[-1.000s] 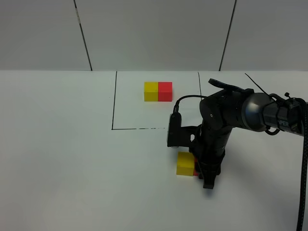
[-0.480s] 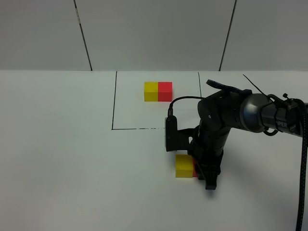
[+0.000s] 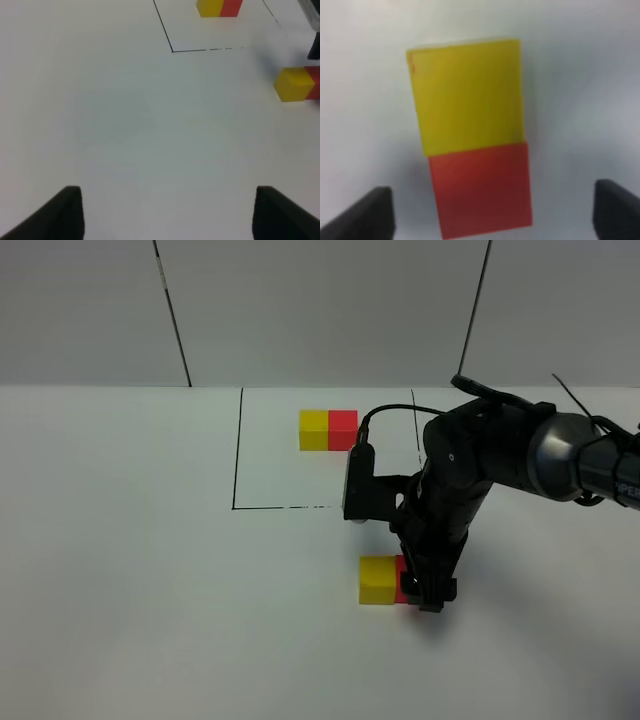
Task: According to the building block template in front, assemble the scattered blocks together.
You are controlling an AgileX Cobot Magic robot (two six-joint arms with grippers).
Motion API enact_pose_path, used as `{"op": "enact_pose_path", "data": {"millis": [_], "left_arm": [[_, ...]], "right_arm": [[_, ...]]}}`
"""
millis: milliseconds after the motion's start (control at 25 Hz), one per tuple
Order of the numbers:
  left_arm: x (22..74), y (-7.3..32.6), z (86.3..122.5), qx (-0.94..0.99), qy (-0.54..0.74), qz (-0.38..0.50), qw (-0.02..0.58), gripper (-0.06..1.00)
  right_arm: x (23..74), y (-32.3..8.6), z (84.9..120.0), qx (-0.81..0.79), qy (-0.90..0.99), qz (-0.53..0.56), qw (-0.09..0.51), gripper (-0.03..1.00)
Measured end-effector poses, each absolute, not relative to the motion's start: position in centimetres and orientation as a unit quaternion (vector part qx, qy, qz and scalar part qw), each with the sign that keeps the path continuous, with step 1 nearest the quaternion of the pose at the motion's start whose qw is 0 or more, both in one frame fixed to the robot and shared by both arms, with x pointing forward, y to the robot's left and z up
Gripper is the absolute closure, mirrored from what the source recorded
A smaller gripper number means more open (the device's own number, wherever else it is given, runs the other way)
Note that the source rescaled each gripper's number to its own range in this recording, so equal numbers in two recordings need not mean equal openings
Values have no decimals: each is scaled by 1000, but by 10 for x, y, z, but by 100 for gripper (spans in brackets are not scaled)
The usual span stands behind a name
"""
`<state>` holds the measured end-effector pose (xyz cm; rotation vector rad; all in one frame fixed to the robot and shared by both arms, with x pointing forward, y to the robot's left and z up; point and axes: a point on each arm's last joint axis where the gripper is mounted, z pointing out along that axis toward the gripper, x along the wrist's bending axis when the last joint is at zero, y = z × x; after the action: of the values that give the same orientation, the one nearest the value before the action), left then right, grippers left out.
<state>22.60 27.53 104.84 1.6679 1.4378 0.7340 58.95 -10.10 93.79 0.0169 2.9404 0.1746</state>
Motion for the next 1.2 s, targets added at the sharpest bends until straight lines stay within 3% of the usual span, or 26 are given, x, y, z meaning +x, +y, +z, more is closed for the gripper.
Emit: {"op": "enact_pose_path", "data": {"millis": [40, 120, 360, 560, 640, 800, 1200], "left_arm": [[226, 275, 1048, 659, 568, 290, 399, 46], [226, 275, 1048, 659, 568, 290, 399, 46], [226, 275, 1048, 659, 568, 290, 399, 46], [226, 275, 1048, 659, 568, 290, 399, 46], [226, 275, 1048, 659, 568, 290, 399, 46], [226, 275, 1048, 659, 568, 290, 399, 46], [226, 275, 1048, 659, 568, 290, 399, 46]], "right_arm": [[588, -101, 943, 12, 993, 63, 100, 11], [586, -102, 955, 23, 992, 71, 104, -2], [576, -124, 1022, 197, 960, 130, 151, -3], [558, -220, 1073, 461, 839, 174, 230, -3], [536, -264, 1078, 541, 778, 181, 264, -3], [466, -311, 1092, 626, 677, 209, 325, -3], [299, -319, 1086, 697, 593, 212, 342, -3]]}}
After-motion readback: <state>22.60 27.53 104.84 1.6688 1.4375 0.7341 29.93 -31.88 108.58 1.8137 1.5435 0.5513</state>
